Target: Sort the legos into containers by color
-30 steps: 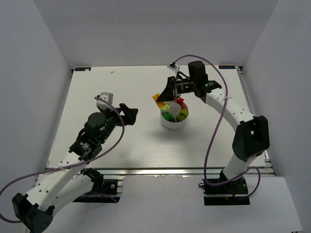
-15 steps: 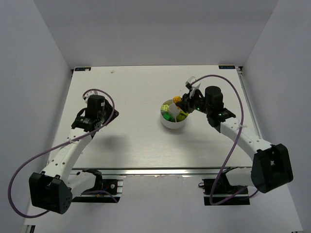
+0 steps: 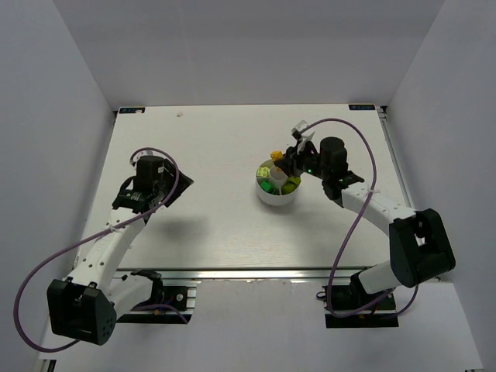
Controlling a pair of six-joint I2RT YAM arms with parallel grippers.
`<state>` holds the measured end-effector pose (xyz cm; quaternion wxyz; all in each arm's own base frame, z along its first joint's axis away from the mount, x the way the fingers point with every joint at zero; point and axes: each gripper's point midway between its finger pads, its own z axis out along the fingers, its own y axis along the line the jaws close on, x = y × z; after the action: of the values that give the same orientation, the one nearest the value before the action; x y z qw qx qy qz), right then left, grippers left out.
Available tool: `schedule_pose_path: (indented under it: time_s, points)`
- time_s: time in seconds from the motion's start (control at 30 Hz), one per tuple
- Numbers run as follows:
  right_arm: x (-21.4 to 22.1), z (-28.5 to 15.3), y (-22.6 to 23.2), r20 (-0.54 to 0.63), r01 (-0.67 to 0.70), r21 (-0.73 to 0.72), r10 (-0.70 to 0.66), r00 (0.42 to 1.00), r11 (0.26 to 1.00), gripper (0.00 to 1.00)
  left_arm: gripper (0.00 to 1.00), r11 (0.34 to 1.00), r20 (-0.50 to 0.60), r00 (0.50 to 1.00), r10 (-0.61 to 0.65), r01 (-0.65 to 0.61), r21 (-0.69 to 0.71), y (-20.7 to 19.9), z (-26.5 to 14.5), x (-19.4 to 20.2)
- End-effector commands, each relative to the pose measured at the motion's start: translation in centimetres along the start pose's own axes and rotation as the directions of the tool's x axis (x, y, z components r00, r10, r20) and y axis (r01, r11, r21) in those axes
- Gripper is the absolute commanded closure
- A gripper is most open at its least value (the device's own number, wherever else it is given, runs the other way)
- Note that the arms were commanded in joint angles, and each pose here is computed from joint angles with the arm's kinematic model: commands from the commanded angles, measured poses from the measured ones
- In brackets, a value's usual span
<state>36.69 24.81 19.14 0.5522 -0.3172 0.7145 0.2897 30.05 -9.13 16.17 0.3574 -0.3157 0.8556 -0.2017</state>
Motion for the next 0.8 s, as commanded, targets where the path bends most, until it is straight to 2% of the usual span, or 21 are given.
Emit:
schedule_pose_path:
  time_s: [0.0, 0.1, 0.2, 0.3, 0.47, 0.63, 0.7, 0.77]
  points:
    - [-2.6, 0.2, 0.2, 0.086, 0.022, -0.020, -0.020, 0.996, 1.000, 1.00, 0.31, 0.999, 0.007, 1.000, -0.029, 0.029, 0.016, 0.1, -0.5, 0.0]
    - [-2.0, 0.3, 0.2, 0.075, 0.016, -0.024, -0.014, 0.997, 1.000, 0.97, 0.30, 0.999, 0.010, 0.999, -0.034, 0.034, 0.001, 0.4, -0.6, -0.1]
    - [-1.4, 0.5, 0.3, 0.065, 0.017, -0.033, -0.015, 0.998, 0.999, 0.83, 0.24, 0.998, 0.030, 0.998, -0.048, 0.049, -0.039, 1.2, -0.7, -0.5]
    - [-0.8, 0.7, 0.4, 0.053, 0.014, -0.046, -0.012, 0.999, 0.999, 0.74, 0.19, 0.996, 0.040, 0.997, -0.069, 0.071, -0.053, 1.5, -0.8, -0.8]
    - [0.0, 1.1, 0.3, 0.036, 0.008, -0.051, -0.006, 0.999, 0.999, 0.67, 0.18, 0.995, 0.042, 0.996, -0.084, 0.086, -0.052, 1.6, -0.8, -0.9]
    - [0.3, 1.2, 0.1, 0.030, 0.010, -0.044, -0.009, 0.999, 0.999, 0.48, 0.18, 0.994, 0.039, 0.995, -0.087, 0.090, -0.061, 1.9, -0.9, -0.7]
    - [0.0, 1.2, 0.0, 0.040, 0.019, -0.040, -0.017, 0.999, 0.999, 0.40, 0.15, 0.994, 0.040, 0.995, -0.092, 0.095, -0.063, 2.0, -0.9, -0.8]
    - [-0.5, 1.0, 0.1, 0.052, 0.025, -0.036, -0.023, 0.998, 0.999, 0.37, 0.14, 0.993, 0.041, 0.995, -0.095, 0.097, -0.067, 2.0, -1.0, -0.8]
